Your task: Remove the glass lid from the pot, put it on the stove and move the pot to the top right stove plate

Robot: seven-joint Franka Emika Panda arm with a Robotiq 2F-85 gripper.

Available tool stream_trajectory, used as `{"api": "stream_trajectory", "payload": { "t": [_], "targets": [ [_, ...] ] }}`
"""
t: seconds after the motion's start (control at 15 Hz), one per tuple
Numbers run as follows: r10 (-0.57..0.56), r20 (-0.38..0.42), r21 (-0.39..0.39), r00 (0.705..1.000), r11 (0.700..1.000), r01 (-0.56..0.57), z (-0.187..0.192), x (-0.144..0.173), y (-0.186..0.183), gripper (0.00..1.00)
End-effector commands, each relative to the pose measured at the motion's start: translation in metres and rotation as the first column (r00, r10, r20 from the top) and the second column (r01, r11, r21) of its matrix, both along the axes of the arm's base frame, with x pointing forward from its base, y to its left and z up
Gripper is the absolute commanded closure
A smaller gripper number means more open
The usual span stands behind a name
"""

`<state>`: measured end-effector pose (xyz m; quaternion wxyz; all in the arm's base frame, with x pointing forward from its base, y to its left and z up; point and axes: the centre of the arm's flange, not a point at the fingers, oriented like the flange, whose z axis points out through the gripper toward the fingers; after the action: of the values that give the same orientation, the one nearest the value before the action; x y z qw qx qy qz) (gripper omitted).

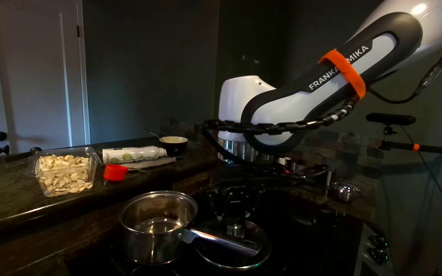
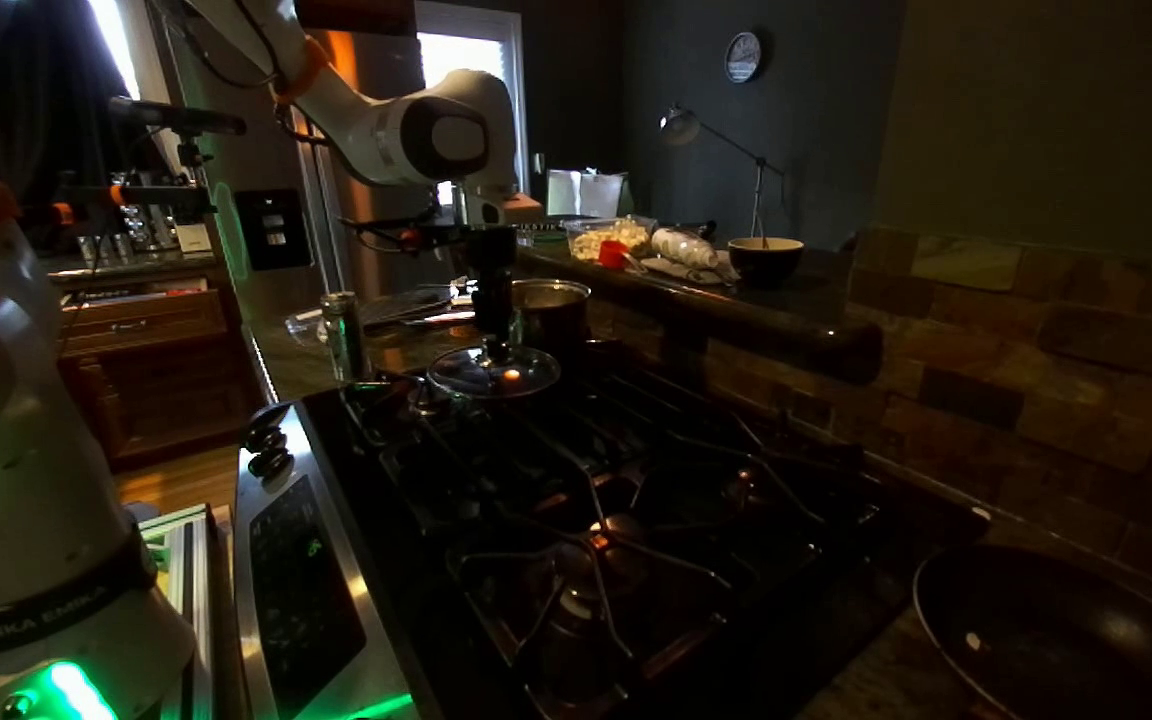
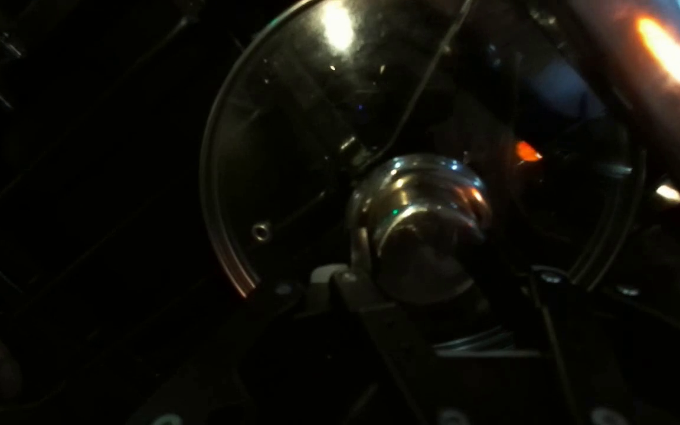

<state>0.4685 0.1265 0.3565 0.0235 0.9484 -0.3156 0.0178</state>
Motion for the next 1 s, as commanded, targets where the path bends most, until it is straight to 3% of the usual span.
{"api": "stream_trajectory", "payload": {
  "t": [0.0,0.2,0.27,0.33,0.4,0.6,0.93],
  "targets": [
    [0.008,0.018,-0.008,1.0,1.0,-0.008,-0.001,0.01,0.006,0.77],
    [0.037,-0.029,-0.015,0.999,0.999,-0.038,-0.006,0.012,0.009,0.77],
    [0.045,-0.038,-0.014,0.998,0.999,-0.045,-0.007,0.013,0.01,0.7],
    [0.051,-0.045,-0.015,0.998,0.999,-0.051,-0.008,0.014,0.011,0.39],
    [0.051,-0.052,-0.016,0.997,0.999,-0.052,-0.005,0.014,0.011,0.26],
    [0.059,-0.033,-0.023,0.998,0.998,-0.06,0.009,0.014,0.011,0.04],
    [0.163,0.072,-0.073,0.984,0.985,-0.157,0.056,0.012,0.013,0.0]
  ]
}}
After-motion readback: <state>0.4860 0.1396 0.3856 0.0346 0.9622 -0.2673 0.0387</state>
